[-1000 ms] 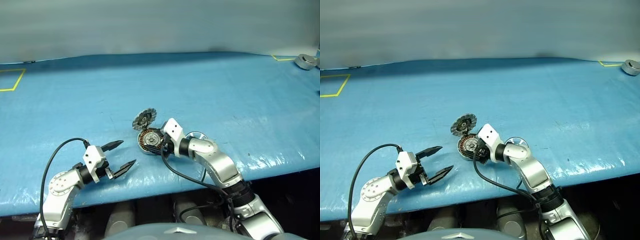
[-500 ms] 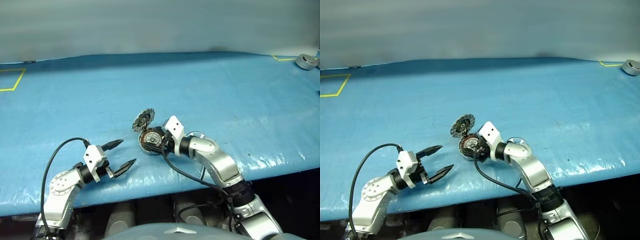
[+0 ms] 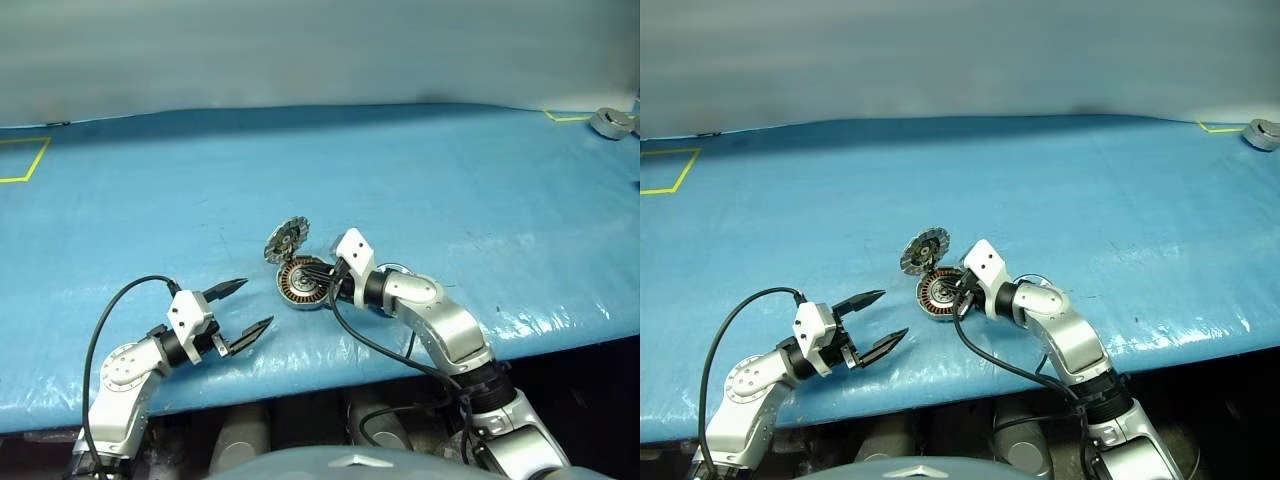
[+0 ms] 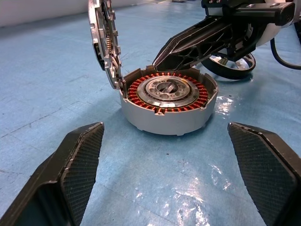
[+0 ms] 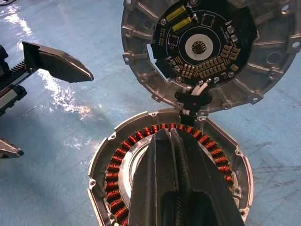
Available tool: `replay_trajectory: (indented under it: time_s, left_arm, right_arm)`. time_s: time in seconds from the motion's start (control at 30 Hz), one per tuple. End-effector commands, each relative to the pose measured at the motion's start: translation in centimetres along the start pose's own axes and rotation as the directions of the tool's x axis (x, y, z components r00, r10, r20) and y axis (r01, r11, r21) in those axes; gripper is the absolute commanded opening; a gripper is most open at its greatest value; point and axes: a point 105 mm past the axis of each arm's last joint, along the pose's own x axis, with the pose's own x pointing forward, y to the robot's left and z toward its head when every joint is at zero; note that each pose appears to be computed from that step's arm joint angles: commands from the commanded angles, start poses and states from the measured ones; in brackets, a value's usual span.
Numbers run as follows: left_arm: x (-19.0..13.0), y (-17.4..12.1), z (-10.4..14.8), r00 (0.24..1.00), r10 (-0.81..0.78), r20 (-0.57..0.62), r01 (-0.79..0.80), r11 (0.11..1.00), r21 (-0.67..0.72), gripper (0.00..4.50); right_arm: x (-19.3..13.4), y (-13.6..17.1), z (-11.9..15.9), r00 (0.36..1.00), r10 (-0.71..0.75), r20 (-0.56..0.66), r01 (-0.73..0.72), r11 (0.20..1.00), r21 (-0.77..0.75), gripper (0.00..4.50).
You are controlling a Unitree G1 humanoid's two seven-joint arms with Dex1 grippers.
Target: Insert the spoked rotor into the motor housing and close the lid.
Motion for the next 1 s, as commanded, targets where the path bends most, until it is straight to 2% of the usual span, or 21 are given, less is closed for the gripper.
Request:
replay_trajectory:
  time_s: [0.03,0.4,0.7,1.0]
  left_arm:
    - [-0.1,0.0,0.1,1.0,0.009,0.008,-0.01,1.0,0.01,4.5]
    - [0.0,0.1,0.1,1.0,0.014,0.005,-0.014,1.0,0.012,4.5]
    - [0.0,0.2,0.1,1.0,0.018,0.003,-0.018,1.0,0.019,4.5]
    - [-0.1,0.4,0.3,1.0,0.023,0.001,-0.023,0.999,0.034,4.5]
  right_arm:
    - [-0.6,-0.5,1.2,0.999,-0.024,0.029,0.025,0.999,-0.045,0.07]
    - [-1.6,-1.3,0.2,0.998,-0.027,-0.051,0.02,0.992,-0.125,0.07]
    - [-2.2,1.3,-1.7,0.979,0.127,-0.161,-0.149,0.979,-0.136,0.07]
    - [-1.8,2.3,-1.8,0.973,0.164,-0.164,-0.185,0.975,-0.123,0.07]
